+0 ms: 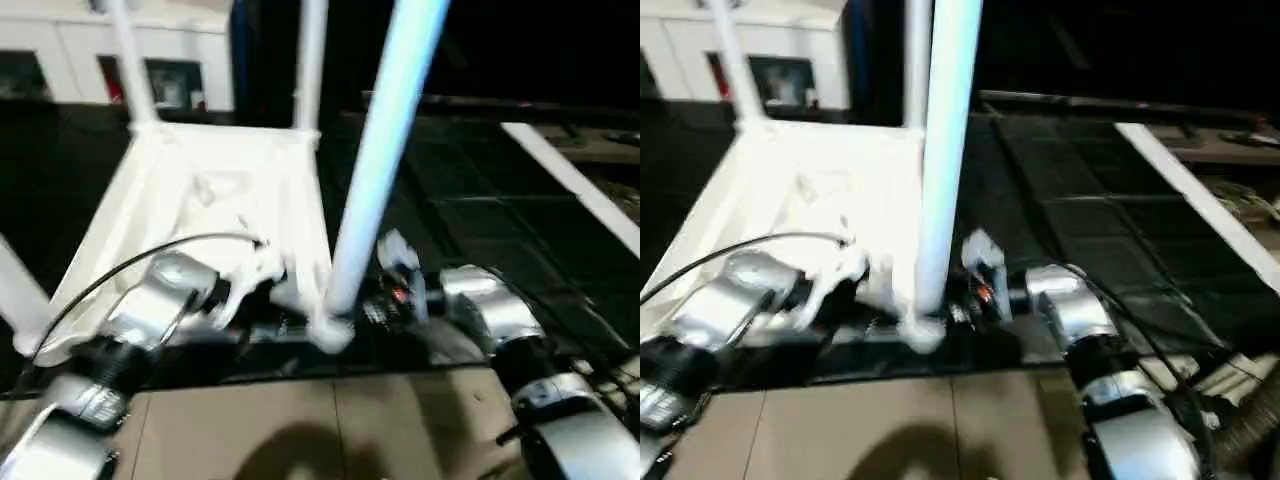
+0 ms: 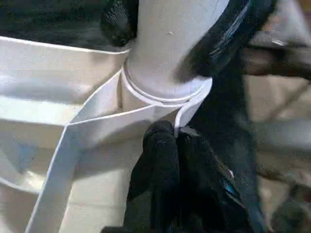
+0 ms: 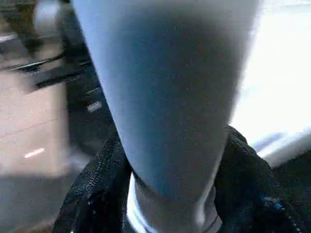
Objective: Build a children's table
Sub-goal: Rotate leg to tighten
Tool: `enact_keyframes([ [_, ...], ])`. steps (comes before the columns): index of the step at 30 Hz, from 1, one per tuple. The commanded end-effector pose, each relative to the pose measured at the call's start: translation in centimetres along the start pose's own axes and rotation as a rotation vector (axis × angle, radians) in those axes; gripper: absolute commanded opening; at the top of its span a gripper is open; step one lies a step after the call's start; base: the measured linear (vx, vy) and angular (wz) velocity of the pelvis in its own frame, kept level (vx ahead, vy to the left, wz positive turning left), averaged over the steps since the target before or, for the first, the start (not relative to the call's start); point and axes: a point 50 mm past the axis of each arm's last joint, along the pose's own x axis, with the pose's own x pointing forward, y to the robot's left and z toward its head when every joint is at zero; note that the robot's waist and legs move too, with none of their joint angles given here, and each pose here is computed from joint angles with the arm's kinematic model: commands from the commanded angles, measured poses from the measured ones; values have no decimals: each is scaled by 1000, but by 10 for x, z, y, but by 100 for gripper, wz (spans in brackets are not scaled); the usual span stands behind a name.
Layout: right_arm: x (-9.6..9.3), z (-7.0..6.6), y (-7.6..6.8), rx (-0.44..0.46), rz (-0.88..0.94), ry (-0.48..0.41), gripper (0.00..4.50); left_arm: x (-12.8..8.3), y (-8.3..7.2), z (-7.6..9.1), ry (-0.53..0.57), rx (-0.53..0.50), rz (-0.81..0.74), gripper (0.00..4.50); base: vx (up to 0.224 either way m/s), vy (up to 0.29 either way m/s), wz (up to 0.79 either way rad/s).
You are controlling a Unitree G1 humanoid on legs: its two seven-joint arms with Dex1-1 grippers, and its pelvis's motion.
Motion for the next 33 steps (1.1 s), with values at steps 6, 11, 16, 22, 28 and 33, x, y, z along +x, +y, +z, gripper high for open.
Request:
enact_keyframes([
  [6,59,6,9,207,-236,-49,198,28,15,36,-166,-117,254,0,-70,34,-21],
  [11,76,16,14,226,-310,-60,198,31,20,46,-215,-143,334,0,1,-6,-13],
  [16,76,15,16,203,-296,-73,254,31,19,43,-189,-117,337,0,93,66,-26],
  [22,57,9,12,183,-280,-99,315,25,18,35,-170,-108,339,0,0,0,0],
  [28,20,-2,11,112,-205,-129,369,14,11,22,-107,-16,253,0,0,0,0],
  [33,-16,-7,11,70,-155,-139,414,4,0,8,-38,74,128,0,0,0,0],
])
